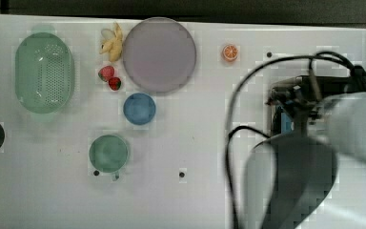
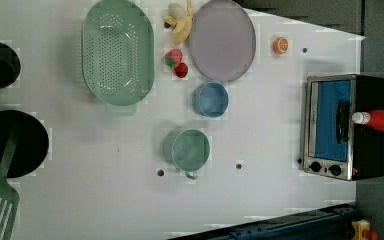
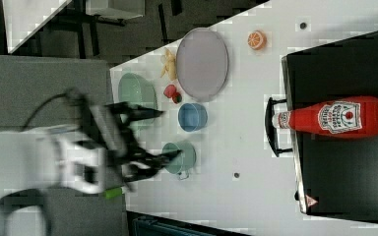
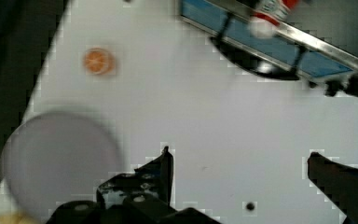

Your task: Pick Ketchup from oven and place it on table.

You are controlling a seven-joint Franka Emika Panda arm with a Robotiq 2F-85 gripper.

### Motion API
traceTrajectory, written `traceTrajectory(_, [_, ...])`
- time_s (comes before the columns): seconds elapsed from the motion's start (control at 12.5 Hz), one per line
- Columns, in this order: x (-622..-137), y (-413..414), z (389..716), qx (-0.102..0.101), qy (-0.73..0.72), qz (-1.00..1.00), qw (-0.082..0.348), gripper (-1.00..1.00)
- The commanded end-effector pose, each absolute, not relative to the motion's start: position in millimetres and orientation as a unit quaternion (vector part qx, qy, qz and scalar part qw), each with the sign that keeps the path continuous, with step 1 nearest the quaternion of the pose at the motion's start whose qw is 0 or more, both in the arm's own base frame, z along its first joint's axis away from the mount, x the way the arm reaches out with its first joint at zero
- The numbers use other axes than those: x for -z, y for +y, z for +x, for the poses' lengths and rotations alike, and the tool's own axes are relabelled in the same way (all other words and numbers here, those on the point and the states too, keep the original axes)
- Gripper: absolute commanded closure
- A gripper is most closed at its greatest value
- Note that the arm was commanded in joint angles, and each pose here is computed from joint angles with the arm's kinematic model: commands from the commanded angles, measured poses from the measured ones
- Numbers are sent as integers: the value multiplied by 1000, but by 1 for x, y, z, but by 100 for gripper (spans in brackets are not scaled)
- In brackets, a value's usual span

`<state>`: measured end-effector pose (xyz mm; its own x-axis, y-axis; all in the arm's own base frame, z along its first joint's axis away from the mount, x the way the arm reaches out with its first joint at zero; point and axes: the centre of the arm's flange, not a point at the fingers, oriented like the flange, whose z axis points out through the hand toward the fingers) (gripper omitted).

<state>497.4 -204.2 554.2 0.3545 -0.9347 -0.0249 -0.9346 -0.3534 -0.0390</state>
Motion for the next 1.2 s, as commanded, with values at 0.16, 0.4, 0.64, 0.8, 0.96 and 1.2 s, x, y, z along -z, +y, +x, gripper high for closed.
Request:
traceTrajectory(0.16, [-540, -280, 494, 55, 619, -784, 14, -100])
traceTrajectory(0.4, [-505, -327, 498, 81, 647, -758, -10, -100])
traceTrajectory(0.64, [-463, -358, 495, 61, 670, -739, -35, -100])
traceTrajectory(0.8, [-438, -377, 492, 48, 693, -718, -29, -100])
traceTrajectory(0.96, [-422, -397, 494, 60, 707, -704, -33, -100])
traceTrajectory(1.2, [-393, -418, 492, 58, 718, -691, -50, -100])
